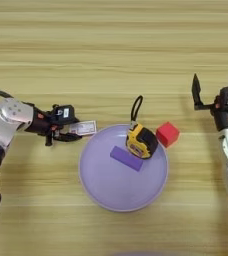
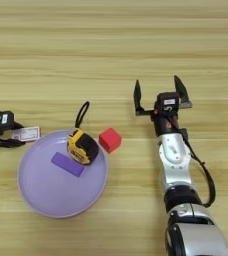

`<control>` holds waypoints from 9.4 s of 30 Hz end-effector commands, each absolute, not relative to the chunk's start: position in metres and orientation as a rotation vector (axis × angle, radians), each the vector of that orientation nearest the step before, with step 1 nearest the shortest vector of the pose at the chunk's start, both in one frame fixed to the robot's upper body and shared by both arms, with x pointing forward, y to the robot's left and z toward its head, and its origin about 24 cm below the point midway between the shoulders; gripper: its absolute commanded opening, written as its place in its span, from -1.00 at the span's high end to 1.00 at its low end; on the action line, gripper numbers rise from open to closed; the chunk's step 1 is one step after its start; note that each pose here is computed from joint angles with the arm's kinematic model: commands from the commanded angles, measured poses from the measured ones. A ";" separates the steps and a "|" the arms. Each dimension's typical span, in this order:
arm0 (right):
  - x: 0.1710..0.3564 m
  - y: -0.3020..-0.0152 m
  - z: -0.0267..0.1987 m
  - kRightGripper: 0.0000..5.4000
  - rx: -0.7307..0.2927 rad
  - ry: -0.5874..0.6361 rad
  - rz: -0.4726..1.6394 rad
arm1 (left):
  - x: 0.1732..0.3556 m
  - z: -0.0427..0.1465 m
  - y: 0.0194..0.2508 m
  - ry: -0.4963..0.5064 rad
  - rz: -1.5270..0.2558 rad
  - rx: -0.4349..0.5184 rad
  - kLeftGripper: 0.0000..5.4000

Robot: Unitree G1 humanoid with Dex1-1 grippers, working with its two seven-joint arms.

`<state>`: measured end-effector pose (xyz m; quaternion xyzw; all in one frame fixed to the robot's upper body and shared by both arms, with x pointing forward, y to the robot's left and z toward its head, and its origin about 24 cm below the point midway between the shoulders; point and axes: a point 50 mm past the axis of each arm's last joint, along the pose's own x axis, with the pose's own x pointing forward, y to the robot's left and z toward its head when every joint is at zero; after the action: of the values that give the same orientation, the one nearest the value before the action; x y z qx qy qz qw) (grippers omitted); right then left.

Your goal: Move the objects on the table

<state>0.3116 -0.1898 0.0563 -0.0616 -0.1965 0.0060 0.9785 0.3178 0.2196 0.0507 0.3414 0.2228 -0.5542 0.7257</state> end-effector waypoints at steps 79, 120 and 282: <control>0.311 -0.197 0.059 -1.00 -0.140 -0.404 0.012 | 0.294 0.053 0.188 -0.347 0.029 0.109 -0.99; 0.311 -0.199 0.066 -1.00 -0.129 -0.438 0.077 | 0.307 0.035 0.181 -0.217 0.007 0.005 -0.99; 0.311 -0.093 0.046 -0.48 -0.018 0.045 0.803 | 0.311 0.031 0.173 -0.210 0.015 0.016 -1.00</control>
<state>0.3097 -0.0950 0.0409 -0.0042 0.0347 0.3854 0.9221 0.3090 0.1766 0.0290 0.0043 -0.1003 0.0117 0.9949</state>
